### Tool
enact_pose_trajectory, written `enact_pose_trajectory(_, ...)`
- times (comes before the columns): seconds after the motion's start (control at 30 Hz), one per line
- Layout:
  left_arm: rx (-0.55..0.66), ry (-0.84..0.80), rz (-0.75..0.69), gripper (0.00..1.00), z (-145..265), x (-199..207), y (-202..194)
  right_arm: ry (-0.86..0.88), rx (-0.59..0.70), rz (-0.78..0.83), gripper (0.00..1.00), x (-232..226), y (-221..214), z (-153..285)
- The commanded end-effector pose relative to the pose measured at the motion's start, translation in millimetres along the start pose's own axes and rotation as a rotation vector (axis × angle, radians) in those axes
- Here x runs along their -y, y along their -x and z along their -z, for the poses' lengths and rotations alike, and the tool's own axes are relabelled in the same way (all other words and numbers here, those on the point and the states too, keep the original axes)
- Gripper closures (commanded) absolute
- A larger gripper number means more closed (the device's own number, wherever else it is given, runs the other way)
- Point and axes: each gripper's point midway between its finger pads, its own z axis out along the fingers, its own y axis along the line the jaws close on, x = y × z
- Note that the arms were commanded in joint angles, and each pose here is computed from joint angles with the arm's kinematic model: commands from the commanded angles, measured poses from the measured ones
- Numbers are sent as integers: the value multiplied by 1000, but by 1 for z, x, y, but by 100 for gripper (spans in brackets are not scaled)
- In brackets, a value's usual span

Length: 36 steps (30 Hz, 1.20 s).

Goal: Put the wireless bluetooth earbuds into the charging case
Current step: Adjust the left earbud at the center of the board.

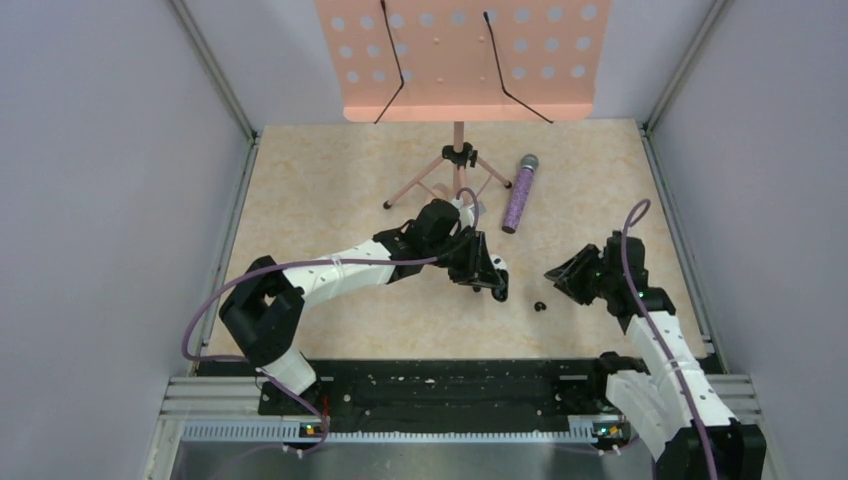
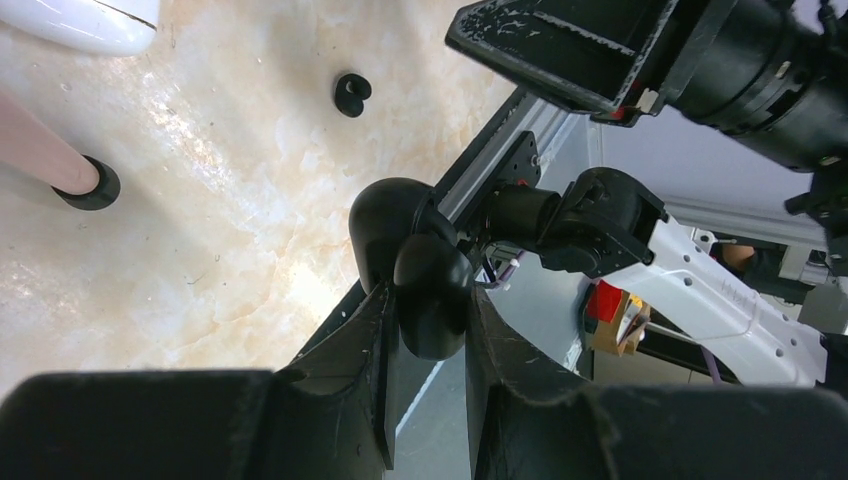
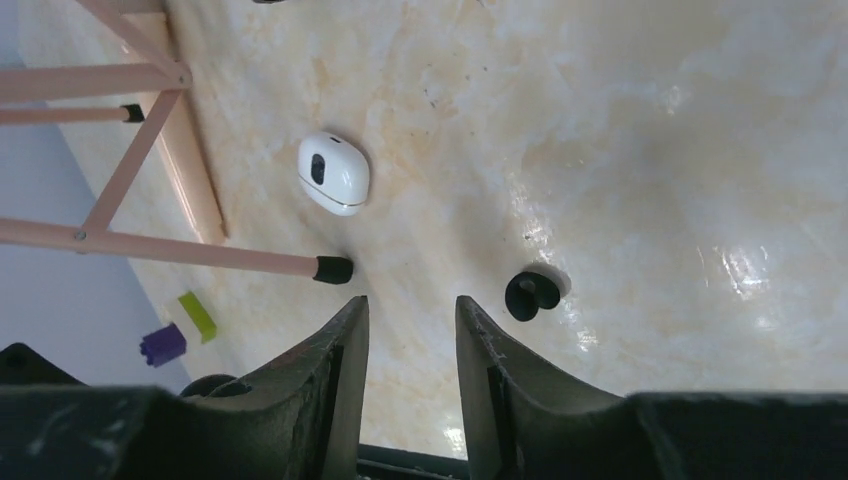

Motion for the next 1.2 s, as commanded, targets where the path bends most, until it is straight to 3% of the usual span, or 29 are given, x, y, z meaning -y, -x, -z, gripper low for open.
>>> enact_pose_trajectory(0.0, 12, -49, -41, 100, 3, 15, 7, -49, -68, 296, 68, 4, 1, 10)
enact_pose_trajectory(0.13, 7, -49, -42, 100, 1, 16, 9, -60, -134, 318, 72, 11, -7, 2)
enact_pose_trajectory(0.47, 2, -64, -48, 100, 2, 20, 8, -19, -146, 259, 61, 14, -8, -39)
enact_pose_trajectory(0.63, -5, -56, -45, 100, 1, 18, 7, -35, -209, 219, 57, 34, -28, -47)
enact_pose_trajectory(1.17, -8, -60, -44, 100, 0, 19, 7, -13, -280, 189, 57, 46, -69, -22)
